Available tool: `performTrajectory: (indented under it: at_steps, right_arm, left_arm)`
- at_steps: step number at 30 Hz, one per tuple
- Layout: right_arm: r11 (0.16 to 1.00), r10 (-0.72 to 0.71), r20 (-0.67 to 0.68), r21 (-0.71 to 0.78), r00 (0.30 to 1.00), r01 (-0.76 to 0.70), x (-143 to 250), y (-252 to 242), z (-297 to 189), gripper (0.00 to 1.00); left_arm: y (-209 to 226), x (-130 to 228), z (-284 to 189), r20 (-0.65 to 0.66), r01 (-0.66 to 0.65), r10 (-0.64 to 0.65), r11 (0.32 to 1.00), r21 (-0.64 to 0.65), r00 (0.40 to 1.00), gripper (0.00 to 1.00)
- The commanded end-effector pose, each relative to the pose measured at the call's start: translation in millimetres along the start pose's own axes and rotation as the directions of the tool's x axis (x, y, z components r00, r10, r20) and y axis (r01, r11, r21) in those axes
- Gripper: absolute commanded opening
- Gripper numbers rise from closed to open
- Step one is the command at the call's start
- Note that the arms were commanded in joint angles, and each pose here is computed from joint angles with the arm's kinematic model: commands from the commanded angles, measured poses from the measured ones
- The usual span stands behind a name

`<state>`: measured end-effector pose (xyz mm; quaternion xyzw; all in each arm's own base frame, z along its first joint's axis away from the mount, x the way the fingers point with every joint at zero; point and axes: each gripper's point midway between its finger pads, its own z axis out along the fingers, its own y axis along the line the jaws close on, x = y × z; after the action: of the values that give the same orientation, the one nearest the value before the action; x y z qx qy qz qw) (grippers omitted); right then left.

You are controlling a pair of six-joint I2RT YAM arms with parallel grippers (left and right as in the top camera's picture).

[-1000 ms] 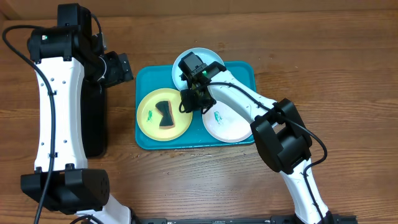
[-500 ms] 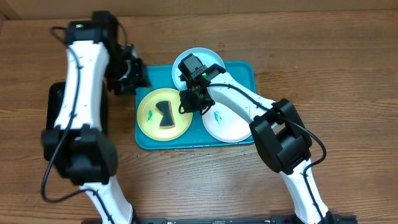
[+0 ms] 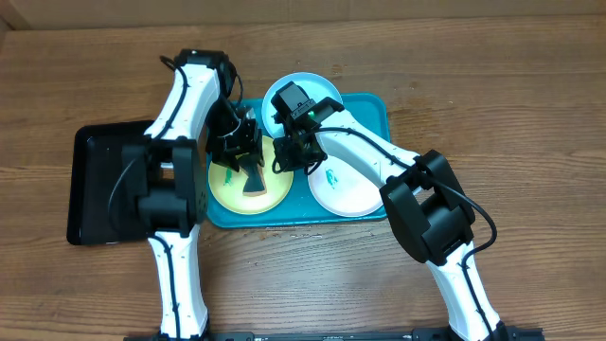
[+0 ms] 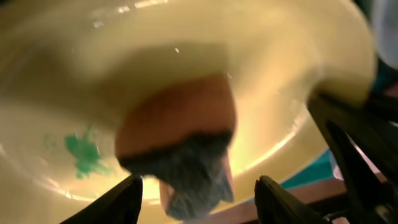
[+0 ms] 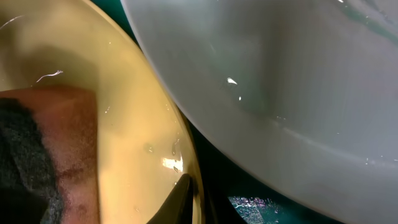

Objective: Clean dirty plates on tray and stack at the side

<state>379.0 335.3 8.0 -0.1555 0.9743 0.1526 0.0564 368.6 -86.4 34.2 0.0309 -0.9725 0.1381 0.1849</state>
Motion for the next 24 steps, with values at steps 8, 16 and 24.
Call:
performTrajectory:
  at_steps: [8,16,24]
  right_arm:
    - [0.999,0.006,0.005,0.039,1.0,-0.006,2.0,-10.9,3.3,0.09]
    - [0.999,0.005,0.008,0.038,1.0,-0.006,1.3,-10.6,3.3,0.09]
    - [0.999,0.005,0.01,0.037,1.0,-0.005,0.8,-10.4,3.3,0.11]
  left_arm:
    - [4.6,-7.3,5.9,0.018,0.027,-0.027,0.999,-0.027,0.999,0.56]
    - [20.1,-10.1,6.8,0.06,0.179,-0.172,0.974,-0.143,0.983,0.51]
    - [10.3,3.2,-25.8,0.125,0.183,-0.167,0.974,-0.133,0.978,0.63]
